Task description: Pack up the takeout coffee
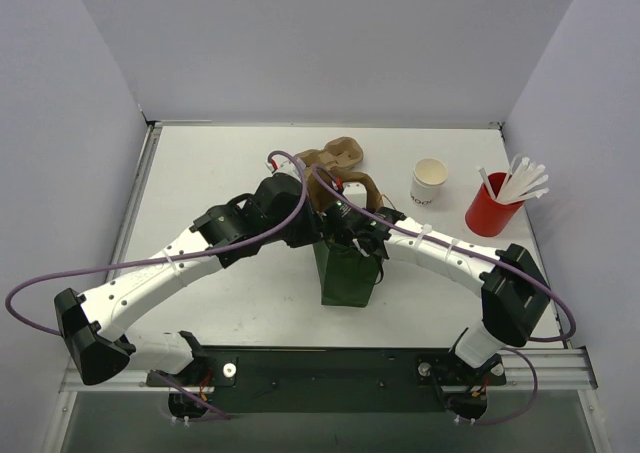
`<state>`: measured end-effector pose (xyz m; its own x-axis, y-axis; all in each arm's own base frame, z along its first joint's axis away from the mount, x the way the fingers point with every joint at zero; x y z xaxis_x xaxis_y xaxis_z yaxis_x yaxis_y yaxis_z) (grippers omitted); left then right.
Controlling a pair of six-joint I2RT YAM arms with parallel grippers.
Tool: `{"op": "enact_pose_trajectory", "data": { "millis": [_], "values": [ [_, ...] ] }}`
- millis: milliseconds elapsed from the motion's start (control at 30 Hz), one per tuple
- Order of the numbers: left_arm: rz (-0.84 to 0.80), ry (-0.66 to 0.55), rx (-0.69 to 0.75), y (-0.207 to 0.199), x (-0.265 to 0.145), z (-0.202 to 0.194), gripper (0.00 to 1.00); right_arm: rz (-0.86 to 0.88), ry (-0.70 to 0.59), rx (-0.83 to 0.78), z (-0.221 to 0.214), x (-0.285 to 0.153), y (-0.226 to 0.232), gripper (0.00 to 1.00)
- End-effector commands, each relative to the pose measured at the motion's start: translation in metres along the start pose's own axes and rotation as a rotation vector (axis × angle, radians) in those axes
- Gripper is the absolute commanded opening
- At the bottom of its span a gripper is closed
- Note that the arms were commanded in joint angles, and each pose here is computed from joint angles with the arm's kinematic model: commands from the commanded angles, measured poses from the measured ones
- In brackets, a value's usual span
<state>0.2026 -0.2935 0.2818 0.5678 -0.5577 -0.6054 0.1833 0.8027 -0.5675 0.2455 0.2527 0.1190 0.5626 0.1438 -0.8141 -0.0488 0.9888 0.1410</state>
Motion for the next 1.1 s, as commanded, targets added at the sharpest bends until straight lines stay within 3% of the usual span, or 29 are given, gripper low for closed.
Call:
{"op": "enact_pose_trajectory", "data": {
  "millis": [0, 200, 600, 1067],
  "values": [
    [-0.090, -0.110, 0.038, -0.013, -0.010, 0.023, 0.00, -0.107, 0.232, -0.096, -0.055, 0.001, -0.030, 0.66],
    [-0.099, -0.113, 0.068, -0.012, -0.011, 0.023, 0.00, -0.105, 0.239, -0.096, -0.055, 0.000, -0.029, 0.66],
    [-0.105, -0.110, 0.066, -0.013, -0.011, 0.022, 0.00, -0.084, 0.239, -0.097, -0.050, -0.007, -0.025, 0.80],
    [-0.098, -0.106, 0.064, -0.011, -0.010, 0.020, 0.00, -0.059, 0.241, -0.073, -0.038, -0.016, -0.021, 0.84]
  ]
}}
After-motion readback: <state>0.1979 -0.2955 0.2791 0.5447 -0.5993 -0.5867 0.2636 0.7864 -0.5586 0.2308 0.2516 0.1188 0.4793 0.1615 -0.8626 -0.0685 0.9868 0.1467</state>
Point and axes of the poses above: each gripper's point midway between its finger pads, its own x axis out along the fingers, its own y axis along the line the jaws close on, z = x × y, the point moved 3 cm from there along -x, back along the fingers, and after that the axes turned 7 degrees about x, right-handed, at the moved point
